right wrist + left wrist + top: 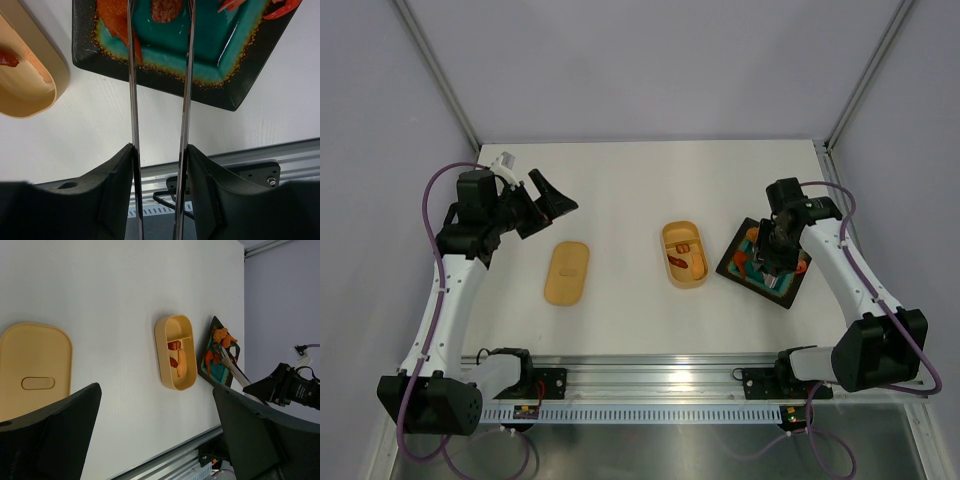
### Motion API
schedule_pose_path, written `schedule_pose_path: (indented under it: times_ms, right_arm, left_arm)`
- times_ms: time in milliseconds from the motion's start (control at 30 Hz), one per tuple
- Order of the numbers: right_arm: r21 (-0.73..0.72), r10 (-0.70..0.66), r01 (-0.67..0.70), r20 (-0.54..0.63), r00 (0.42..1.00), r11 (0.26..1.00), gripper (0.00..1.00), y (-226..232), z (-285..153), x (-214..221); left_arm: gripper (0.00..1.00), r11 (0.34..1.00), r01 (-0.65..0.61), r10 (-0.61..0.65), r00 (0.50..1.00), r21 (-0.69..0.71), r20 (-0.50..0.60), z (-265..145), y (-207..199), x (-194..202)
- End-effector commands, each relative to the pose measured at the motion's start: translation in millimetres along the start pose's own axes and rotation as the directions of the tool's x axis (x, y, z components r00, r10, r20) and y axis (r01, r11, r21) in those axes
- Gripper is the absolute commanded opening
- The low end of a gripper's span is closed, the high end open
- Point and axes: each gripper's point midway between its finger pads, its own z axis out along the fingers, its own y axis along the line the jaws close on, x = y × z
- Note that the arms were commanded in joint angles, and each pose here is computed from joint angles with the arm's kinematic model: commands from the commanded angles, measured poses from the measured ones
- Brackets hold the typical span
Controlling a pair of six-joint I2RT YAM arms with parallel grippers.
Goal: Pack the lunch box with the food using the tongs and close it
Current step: Pick up the fake food from the plate.
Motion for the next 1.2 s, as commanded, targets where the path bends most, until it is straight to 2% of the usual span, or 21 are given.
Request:
schedule_pose_path:
  times_ms: [0, 500, 567, 933, 1167]
  right_arm:
    - [0.005, -0.003, 0.003, 0.041, 0.999, 1.000, 0.51, -2, -1, -10]
    - [0.006, -0.018, 0.018, 0.020, 1.000, 1.000, 0.52, 3, 10, -16]
    - [0.013, -0.016, 0.015, 0.021, 1.000, 1.000, 0.47, 1, 9, -15]
    - [0.013, 0.010, -0.011, 0.086, 0.996, 1.000, 0.40, -5, -19, -16]
    - [0.019, 0.022, -0.024, 0.109, 0.994, 1.000, 0.39, -10, -33, -14]
  left_arm:
    - [0.99, 0.999, -0.028, 0.027, 1.000, 0.038, 0.016, 1, -7, -7]
    - [0.99, 0.999, -0.029, 0.028, 0.999, 0.039, 0.015, 1, -7, -5]
    - [0.99, 0.999, -0.028, 0.028, 0.999, 0.039, 0.015, 1, -6, -5]
    - [0.99, 0.999, -0.026, 0.026, 1.000, 0.038, 0.016, 2, -6, -6]
    - [0.99, 0.999, -0.026, 0.026, 1.000, 0.038, 0.014, 2, -5, -4]
